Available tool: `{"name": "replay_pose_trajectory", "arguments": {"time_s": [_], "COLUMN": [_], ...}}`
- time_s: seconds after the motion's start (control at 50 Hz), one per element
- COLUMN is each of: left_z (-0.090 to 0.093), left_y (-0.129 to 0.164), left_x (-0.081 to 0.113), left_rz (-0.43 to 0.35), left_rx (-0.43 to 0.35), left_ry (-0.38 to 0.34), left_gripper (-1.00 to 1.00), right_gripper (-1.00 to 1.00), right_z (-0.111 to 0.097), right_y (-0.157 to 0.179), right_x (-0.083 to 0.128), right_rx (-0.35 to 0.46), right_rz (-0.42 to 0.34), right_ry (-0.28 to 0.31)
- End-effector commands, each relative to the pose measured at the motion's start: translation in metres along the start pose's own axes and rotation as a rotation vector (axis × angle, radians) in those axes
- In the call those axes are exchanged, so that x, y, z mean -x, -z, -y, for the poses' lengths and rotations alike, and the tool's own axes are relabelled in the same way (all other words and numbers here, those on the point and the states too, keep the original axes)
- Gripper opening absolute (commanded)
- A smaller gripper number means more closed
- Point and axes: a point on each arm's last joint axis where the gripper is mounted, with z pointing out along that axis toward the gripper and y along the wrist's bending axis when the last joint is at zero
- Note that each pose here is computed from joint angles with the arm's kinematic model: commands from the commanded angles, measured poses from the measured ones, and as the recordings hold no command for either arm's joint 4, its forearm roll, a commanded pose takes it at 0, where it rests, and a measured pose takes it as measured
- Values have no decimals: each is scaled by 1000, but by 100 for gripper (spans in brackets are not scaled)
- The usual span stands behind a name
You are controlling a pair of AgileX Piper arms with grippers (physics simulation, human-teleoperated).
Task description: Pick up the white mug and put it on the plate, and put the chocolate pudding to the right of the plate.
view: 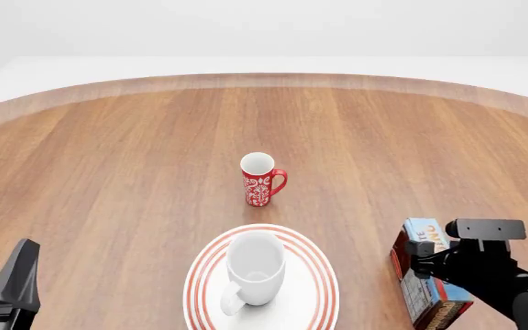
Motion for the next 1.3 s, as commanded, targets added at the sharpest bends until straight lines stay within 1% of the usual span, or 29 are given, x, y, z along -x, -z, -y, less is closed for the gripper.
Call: {"name": "replay_pose_trajectory", "arguments": {"time_s": [0.02, 0.14, 0.22, 0.5, 0.62, 0.66, 0.78, 0.8, 0.92, 0.96, 1.02, 1.1, 1.12, 1.14, 1.22, 1.26, 1.3], "left_z": [0, 0, 0, 0, 0, 0, 0, 0, 0, 0, 0, 0, 0, 0, 0, 0, 0], "left_y": [0, 0, 0, 0, 0, 0, 0, 0, 0, 0, 0, 0, 0, 0, 0, 0, 0], "left_x": [0, 0, 0, 0, 0, 0, 0, 0, 0, 0, 0, 0, 0, 0, 0, 0, 0], "left_rz": [0, 0, 0, 0, 0, 0, 0, 0, 0, 0, 0, 0, 0, 0, 0, 0, 0], "left_rx": [0, 0, -1, 0, 0, -1, 0, 0, 1, 0, 1, 0, 1, 1, 0, 0, 1], "left_ry": [0, 0, 0, 0, 0, 0, 0, 0, 0, -1, 0, -1, 0, 0, 0, 0, 0], "left_gripper": [100, 100, 100, 100, 100, 100, 100, 100, 100, 100, 100, 100, 100, 100, 100, 100, 100], "right_gripper": [100, 100, 100, 100, 100, 100, 100, 100, 100, 100, 100, 100, 100, 100, 100, 100, 100], "right_z": [0, -2, -2, -8, -9, -10, -10, -10, -7, -7, -6, -7, -7, -7, -7, -7, -7], "right_y": [5, 11, 17, 37, 48, 55, 66, 71, 83, 84, 93, 98, 103, 103, 116, 120, 120], "right_x": [6, 13, 21, 42, 54, 59, 70, 71, 76, 76, 77, 77, 77, 77, 76, 74, 73], "right_rx": [1, 6, 7, 32, 39, 48, 52, 52, 43, 45, 42, 50, 51, 51, 58, 62, 61], "right_rz": [13, 29, 48, 104, 145, 174, 220, 245, 302, 306, 346, 363, 383, 383, 436, 454, 457], "right_ry": [-9, -14, -19, -49, -60, -57, -75, -83, -79, -84, -86, -81, -82, -82, -79, -82, -81]}}
